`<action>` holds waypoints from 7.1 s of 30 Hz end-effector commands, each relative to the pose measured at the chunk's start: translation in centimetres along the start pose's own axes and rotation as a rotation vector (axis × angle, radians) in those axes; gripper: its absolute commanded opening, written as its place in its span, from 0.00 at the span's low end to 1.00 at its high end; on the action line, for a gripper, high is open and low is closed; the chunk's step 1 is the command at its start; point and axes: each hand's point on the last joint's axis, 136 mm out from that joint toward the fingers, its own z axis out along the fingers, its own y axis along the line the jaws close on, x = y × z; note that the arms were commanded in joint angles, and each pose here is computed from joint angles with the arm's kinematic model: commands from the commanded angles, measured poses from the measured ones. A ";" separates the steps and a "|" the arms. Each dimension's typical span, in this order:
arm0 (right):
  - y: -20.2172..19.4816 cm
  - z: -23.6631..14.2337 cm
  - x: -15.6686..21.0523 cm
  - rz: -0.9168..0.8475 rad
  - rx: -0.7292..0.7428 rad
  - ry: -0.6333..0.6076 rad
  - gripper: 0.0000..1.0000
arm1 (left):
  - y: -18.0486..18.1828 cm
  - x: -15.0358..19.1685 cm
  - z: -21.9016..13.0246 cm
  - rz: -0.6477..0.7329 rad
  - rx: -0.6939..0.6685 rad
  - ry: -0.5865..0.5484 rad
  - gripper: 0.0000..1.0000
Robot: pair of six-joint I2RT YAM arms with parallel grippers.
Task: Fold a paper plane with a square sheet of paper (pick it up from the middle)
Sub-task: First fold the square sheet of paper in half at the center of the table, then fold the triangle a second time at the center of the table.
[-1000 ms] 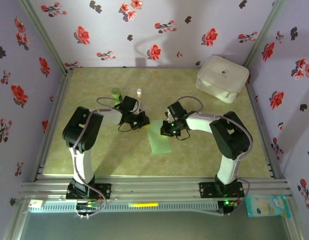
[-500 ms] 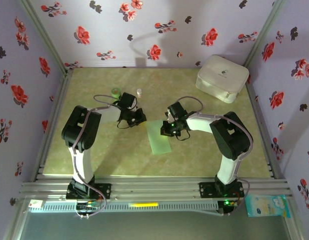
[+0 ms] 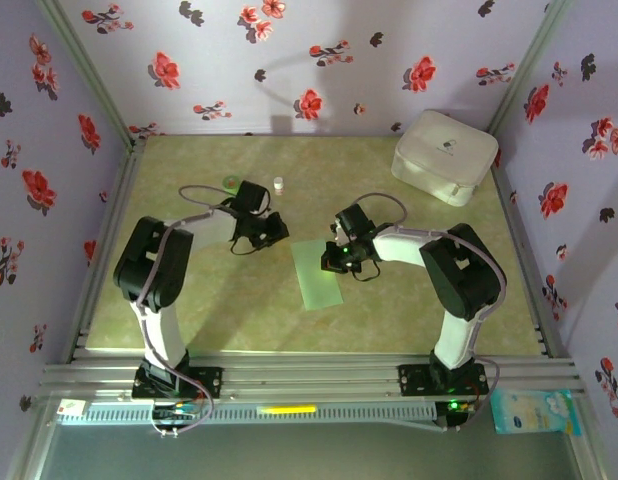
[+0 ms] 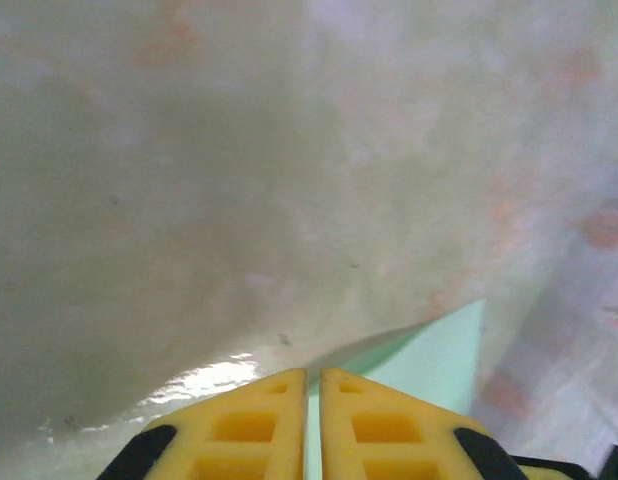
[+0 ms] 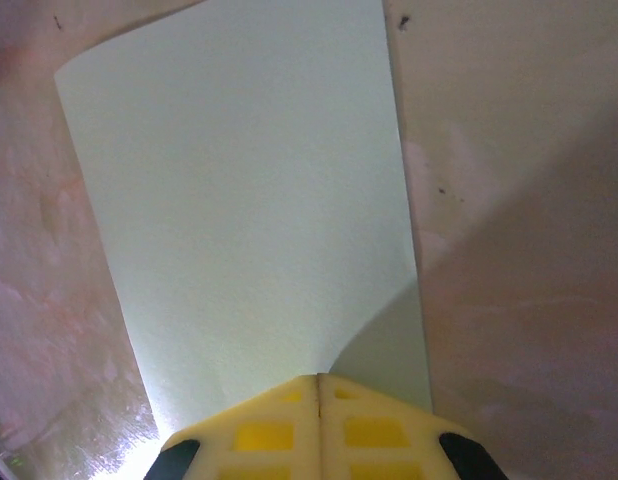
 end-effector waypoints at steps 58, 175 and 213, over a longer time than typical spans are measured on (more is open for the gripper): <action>-7.0 0.8 4.7 0.131 0.246 0.127 0.00 | -3.4 2.1 -1.0 0.028 0.010 0.036 0.21; -1.4 -5.4 6.2 0.359 -0.112 -0.066 0.57 | 0.9 5.1 4.2 -0.039 0.109 0.111 0.13; 1.9 -4.9 2.9 0.273 -0.417 -0.005 0.51 | -1.1 4.7 5.0 0.061 0.173 0.151 0.13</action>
